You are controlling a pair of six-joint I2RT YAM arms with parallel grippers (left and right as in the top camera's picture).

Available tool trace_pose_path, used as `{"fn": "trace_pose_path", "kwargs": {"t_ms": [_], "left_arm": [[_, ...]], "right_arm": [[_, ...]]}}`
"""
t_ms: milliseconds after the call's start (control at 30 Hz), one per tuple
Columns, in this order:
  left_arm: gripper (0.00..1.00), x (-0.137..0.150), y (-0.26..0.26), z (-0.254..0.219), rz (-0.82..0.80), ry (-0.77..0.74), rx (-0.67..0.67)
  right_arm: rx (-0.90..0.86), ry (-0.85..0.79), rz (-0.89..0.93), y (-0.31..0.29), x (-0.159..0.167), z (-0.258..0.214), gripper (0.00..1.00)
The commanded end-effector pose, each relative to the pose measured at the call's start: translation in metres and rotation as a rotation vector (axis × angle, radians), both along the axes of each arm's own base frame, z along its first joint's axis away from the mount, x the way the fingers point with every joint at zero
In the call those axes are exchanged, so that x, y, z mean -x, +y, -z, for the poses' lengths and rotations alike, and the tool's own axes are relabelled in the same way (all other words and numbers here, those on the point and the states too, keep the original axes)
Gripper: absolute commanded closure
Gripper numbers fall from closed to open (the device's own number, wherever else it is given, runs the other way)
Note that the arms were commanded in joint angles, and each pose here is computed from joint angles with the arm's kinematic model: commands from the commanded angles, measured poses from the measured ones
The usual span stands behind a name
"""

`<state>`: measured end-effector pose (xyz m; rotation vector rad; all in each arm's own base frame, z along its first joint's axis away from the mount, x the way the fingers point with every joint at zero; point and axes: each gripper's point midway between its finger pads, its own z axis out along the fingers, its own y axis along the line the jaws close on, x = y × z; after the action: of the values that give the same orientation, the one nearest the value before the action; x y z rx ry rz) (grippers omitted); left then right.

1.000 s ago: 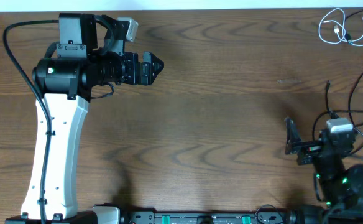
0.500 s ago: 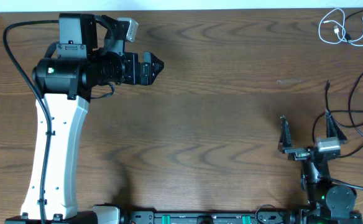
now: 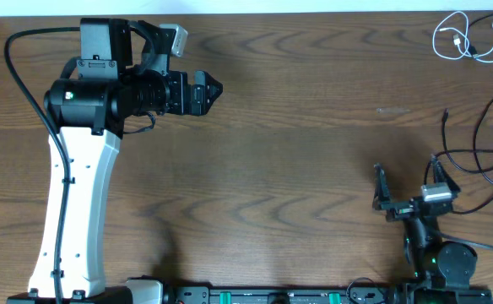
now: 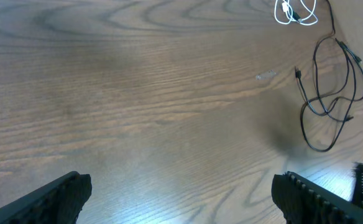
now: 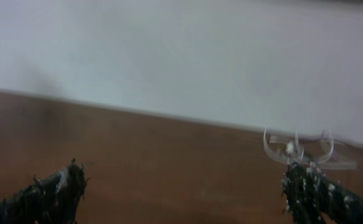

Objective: Untangle cables

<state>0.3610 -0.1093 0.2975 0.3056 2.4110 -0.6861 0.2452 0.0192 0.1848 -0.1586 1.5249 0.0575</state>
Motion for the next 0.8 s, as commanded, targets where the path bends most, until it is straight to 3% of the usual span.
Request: {"fn": "trace_pose_path", "kwargs": {"t_ms": [0, 767], "left_arm": [[0.02, -0.0027, 0.002, -0.0007, -0.013, 0.002, 0.0], [0.02, -0.0026, 0.0019, -0.0007, -0.012, 0.002, 0.0]], "right_arm": [[-0.005, 0.105, -0.006, 0.0015, 0.0008, 0.026, 0.01], [-0.005, 0.099, 0.005, -0.0004, 0.0004, 0.0246, 0.01]]}}
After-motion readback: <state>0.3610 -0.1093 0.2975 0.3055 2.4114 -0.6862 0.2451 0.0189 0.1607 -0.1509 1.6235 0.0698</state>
